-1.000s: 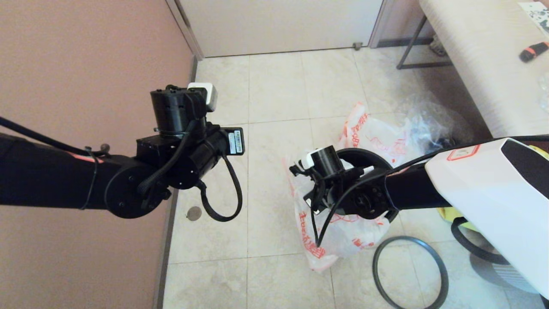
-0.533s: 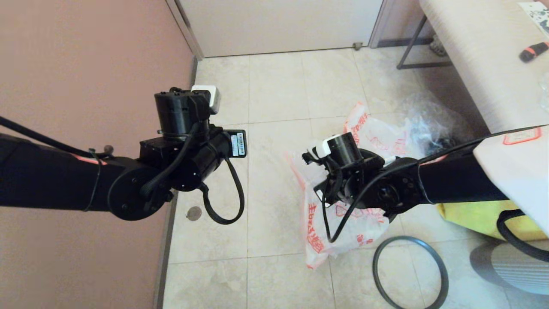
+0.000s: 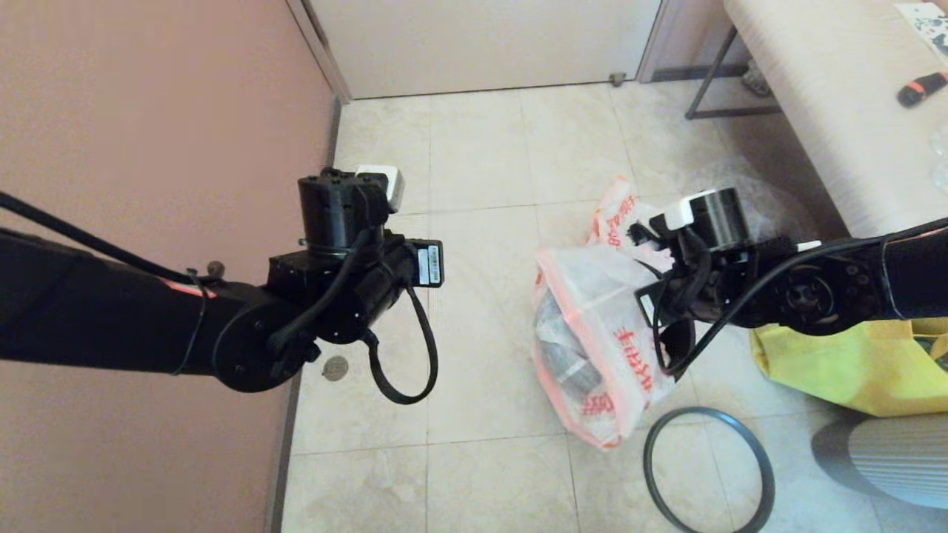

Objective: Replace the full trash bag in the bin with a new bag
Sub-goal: Put the new garbage bag on the trash can

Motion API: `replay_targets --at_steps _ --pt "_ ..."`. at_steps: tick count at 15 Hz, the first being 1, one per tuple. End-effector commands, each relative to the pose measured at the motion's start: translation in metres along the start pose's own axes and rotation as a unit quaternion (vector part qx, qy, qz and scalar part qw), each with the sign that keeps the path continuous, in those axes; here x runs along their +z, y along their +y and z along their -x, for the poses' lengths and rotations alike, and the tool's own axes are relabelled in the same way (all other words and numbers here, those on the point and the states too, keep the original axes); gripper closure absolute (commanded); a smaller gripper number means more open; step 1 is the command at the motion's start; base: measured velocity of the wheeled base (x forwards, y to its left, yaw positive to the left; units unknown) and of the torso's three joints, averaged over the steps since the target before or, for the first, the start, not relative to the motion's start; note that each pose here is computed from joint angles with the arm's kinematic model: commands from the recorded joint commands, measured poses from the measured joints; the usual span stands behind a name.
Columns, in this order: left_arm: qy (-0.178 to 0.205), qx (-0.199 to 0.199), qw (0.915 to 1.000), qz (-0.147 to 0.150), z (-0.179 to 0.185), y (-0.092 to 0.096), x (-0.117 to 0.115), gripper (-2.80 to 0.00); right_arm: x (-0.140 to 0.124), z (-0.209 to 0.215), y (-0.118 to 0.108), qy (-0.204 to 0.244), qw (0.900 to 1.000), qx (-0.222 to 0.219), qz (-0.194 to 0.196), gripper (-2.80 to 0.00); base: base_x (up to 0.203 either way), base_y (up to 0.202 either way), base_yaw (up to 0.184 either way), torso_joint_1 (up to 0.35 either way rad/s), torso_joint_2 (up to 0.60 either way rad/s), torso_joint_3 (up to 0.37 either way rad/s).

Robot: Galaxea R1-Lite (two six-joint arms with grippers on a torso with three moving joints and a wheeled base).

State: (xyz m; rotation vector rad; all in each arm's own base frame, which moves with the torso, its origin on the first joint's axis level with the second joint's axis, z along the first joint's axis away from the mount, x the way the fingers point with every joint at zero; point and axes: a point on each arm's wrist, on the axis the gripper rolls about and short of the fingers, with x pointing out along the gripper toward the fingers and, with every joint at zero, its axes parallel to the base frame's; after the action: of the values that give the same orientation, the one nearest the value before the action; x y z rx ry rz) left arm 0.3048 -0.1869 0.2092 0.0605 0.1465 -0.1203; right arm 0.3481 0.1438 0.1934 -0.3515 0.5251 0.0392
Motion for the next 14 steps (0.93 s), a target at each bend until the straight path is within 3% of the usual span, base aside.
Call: replay_targets --at_steps 1,7,14 --pt "0.015 -0.007 0.9998 -0.009 -0.005 -0.009 -0.012 0.00 0.000 0.001 -0.024 -0.001 1.000 -0.011 -0.018 0.00 0.000 0.000 0.000 0.000 0.00 0.000" --pt "0.048 -0.033 0.9978 -0.030 -0.010 -0.036 -0.040 0.00 -0.016 -0.027 -0.076 -0.002 0.998 -0.024 -0.060 0.00 0.000 0.000 0.000 0.000 0.00 0.000" --pt "0.079 -0.062 0.9935 -0.053 -0.007 -0.061 -0.066 0.00 -0.041 -0.068 -0.089 -0.008 0.997 -0.032 -0.075 0.00 0.000 0.000 0.000 0.000 0.00 0.000"
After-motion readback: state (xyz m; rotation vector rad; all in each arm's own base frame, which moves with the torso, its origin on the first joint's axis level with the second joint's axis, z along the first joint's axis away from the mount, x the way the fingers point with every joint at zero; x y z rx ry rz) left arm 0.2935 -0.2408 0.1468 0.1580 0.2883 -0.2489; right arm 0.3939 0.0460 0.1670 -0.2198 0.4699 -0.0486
